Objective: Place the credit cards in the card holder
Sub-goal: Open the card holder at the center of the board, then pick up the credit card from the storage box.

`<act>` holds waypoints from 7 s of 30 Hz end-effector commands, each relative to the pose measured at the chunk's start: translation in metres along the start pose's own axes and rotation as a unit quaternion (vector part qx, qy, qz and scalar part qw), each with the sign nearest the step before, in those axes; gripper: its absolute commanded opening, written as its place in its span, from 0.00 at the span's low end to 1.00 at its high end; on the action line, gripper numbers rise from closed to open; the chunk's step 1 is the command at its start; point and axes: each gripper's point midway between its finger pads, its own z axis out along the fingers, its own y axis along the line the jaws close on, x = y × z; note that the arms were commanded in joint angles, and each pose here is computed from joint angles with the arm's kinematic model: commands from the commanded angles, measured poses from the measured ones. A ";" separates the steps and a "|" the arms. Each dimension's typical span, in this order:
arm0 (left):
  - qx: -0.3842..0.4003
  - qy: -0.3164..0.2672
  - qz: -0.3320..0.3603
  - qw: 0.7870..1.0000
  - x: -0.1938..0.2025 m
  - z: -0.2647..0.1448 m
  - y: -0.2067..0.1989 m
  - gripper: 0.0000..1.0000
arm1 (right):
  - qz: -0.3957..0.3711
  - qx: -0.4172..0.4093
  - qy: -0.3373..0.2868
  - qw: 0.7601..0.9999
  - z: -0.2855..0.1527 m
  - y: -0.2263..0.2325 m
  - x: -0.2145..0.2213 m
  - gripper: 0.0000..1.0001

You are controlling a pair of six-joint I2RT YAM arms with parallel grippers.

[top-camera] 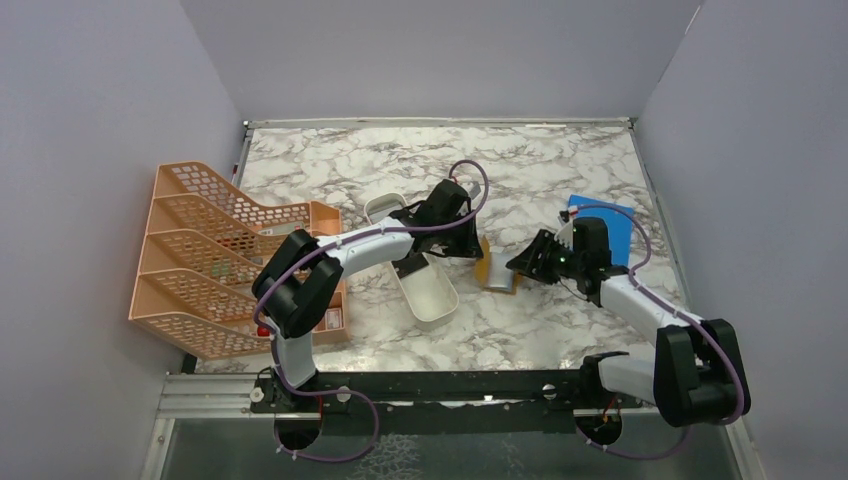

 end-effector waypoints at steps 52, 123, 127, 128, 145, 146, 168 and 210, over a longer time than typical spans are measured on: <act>0.029 0.033 -0.046 0.998 0.032 0.024 0.020 0.16 | 0.007 -0.148 0.014 0.989 0.029 0.016 0.019 0.36; -0.188 -0.050 0.252 0.948 -0.053 -0.149 0.105 0.38 | -0.044 -0.208 0.031 0.977 0.043 0.045 -0.009 0.39; -0.193 -0.056 0.257 0.945 -0.059 -0.150 0.105 0.38 | -0.051 -0.157 0.037 0.986 0.051 0.029 -0.007 0.43; -0.195 -0.055 0.263 0.943 -0.058 -0.151 0.106 0.38 | -0.053 -0.139 0.035 0.988 0.051 0.024 -0.008 0.43; -0.231 0.044 0.356 0.904 -0.047 -0.113 0.152 0.56 | -0.072 -0.010 0.035 0.997 0.059 -0.016 -0.007 0.19; -0.235 0.045 0.359 0.902 -0.048 -0.110 0.154 0.57 | -0.072 -0.012 0.036 0.997 0.059 -0.015 -0.006 0.19; -0.280 0.063 0.401 0.870 -0.044 -0.082 0.191 0.75 | -0.071 -0.042 0.040 0.996 0.058 -0.006 -0.003 0.20; -0.318 0.021 0.423 0.848 -0.068 -0.113 0.168 0.00 | -0.071 -0.060 0.043 0.995 0.057 0.001 -0.001 0.20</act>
